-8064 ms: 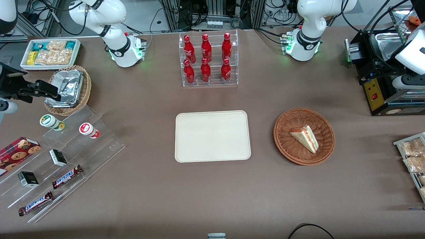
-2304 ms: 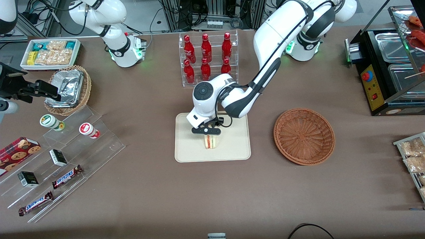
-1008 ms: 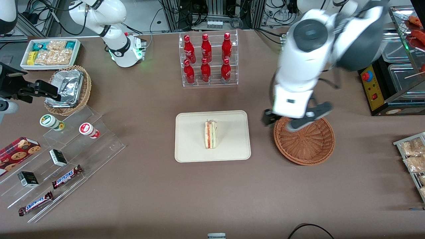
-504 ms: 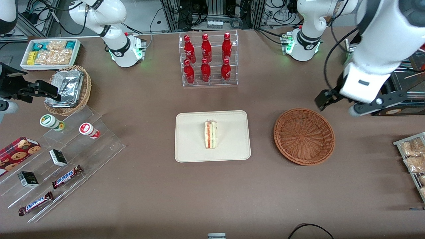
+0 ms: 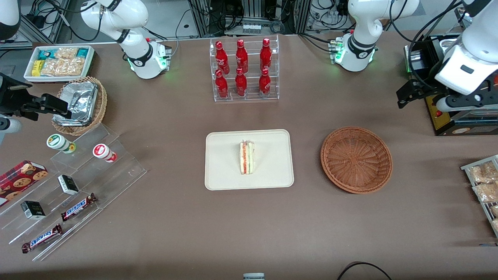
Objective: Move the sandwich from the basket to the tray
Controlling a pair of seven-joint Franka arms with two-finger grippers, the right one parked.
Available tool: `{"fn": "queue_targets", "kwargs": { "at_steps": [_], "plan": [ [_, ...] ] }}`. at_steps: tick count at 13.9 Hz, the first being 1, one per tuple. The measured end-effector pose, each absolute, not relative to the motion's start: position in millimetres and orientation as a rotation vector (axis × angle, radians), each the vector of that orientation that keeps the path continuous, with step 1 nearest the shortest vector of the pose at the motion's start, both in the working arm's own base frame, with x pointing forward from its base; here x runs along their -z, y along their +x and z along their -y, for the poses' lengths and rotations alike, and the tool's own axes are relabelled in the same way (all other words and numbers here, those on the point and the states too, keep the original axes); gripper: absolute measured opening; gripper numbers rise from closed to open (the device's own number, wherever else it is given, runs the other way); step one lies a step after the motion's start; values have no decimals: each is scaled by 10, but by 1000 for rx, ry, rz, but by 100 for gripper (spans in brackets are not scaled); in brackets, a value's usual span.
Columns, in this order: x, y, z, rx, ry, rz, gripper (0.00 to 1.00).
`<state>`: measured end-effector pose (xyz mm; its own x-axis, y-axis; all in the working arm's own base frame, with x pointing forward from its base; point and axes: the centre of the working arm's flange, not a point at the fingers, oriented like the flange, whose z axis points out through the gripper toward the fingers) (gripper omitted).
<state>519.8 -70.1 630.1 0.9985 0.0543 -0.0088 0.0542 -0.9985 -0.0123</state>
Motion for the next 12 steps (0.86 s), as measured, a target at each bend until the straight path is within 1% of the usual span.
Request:
{"fn": "queue_targets", "kwargs": {
  "at_steps": [8, 12],
  "plan": [
    [-6377, 5317, 621, 40, -3137, 83, 100],
    [-6256, 5392, 619, 5, -3135, 82, 100]
  ]
}}
